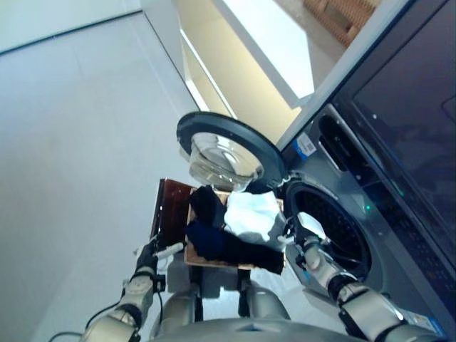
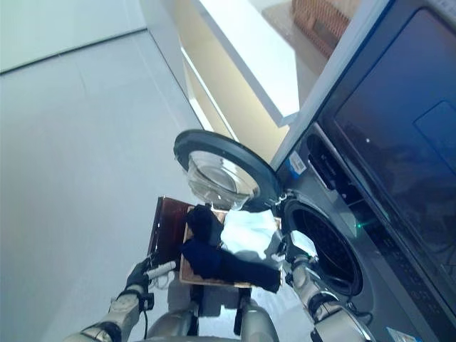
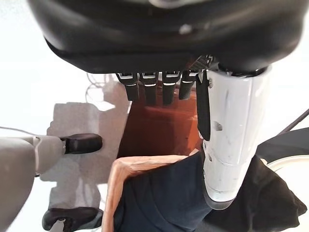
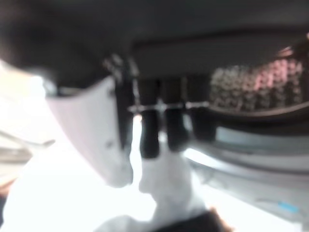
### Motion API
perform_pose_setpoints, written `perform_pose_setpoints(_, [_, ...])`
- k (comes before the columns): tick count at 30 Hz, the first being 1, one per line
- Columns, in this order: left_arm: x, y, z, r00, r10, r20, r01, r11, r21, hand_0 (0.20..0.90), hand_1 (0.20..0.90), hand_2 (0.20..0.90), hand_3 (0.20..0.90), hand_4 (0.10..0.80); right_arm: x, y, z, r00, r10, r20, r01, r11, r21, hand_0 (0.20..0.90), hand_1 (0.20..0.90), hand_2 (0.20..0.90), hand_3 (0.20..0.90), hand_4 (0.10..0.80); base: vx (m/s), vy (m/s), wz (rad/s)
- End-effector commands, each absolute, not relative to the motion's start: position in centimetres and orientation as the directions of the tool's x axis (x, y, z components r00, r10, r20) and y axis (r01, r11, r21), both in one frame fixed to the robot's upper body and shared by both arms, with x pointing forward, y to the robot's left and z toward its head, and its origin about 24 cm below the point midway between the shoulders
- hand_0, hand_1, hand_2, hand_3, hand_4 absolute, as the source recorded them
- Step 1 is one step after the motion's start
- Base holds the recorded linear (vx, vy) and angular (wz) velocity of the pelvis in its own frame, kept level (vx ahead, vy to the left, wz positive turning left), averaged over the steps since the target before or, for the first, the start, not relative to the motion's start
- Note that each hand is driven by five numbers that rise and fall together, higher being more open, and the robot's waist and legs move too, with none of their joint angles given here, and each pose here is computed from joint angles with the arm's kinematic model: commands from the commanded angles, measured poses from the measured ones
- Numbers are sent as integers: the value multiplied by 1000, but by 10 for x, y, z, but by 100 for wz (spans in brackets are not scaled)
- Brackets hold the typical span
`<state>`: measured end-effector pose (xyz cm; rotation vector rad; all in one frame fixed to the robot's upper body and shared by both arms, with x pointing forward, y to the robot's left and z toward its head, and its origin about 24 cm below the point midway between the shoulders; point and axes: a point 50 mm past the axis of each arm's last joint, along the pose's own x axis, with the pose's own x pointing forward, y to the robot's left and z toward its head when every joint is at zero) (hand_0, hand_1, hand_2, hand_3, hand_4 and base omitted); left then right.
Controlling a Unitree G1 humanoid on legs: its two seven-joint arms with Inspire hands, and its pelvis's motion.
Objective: Pick up the clothes and place them into the washing machine
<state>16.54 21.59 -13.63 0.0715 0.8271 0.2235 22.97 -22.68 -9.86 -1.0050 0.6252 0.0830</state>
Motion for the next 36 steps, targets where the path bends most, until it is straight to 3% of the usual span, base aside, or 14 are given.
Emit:
perform_pose_setpoints(1, [176, 224, -130, 680, 253, -688, -199, 967, 159, 900, 900, 900, 900, 800, 248, -239, -79, 879, -235, -416, -238, 538, -808, 200, 200, 200, 200, 300, 39, -22, -6])
perform_pose_setpoints(3, [175, 225, -130, 678, 255, -689, -200, 967, 160, 900, 900, 900, 900, 800, 246, -239, -80, 875, -234, -423, -242, 546, -802, 200, 200, 200, 200, 300, 16, -10, -2])
perform_pose_setpoints(4, [177, 226, -129, 682, 257, -685, -203, 966, 161, 900, 900, 900, 900, 800, 246, -238, -81, 875, -230, -426, -245, 550, -799, 499, 499, 499, 499, 514, -18, -24, 5])
perform_pose_setpoints(5, [178, 225, -129, 687, 257, -680, -203, 966, 160, 900, 900, 900, 900, 800, 247, -237, -80, 877, -225, -425, -247, 547, -800, 499, 499, 499, 499, 514, -21, -17, 5])
perform_pose_setpoints(6, [178, 225, -129, 687, 257, -680, -203, 966, 160, 900, 900, 900, 900, 800, 247, -237, -80, 877, -225, -425, -247, 547, -800, 848, 848, 848, 848, 763, -52, -18, 9])
perform_pose_setpoints(7, [183, 224, -126, 698, 252, -670, -197, 967, 159, 900, 900, 900, 900, 800, 253, -230, -78, 889, -188, -417, -275, 508, -816, 900, 900, 900, 900, 800, -52, -23, 10])
perform_pose_setpoints(14, [203, 214, -117, 752, 226, -619, -188, 974, 127, 900, 900, 900, 900, 800, 280, -195, -60, 941, 25, -339, -333, 262, -906, 900, 900, 900, 900, 800, -78, -1, 6])
perform_pose_setpoints(21, [211, 207, -113, 772, 223, -596, -198, 974, 108, 900, 900, 900, 900, 800, 301, -174, -45, 957, 96, -273, -282, 109, -953, 900, 900, 900, 900, 800, -68, 32, 5])
perform_pose_setpoints(36, [224, 202, -105, 802, 226, -553, -201, 974, 107, 900, 900, 900, 900, 800, 319, -170, -26, 977, 119, -176, -179, 9, -984, 900, 900, 900, 900, 800, -23, 20, 3])
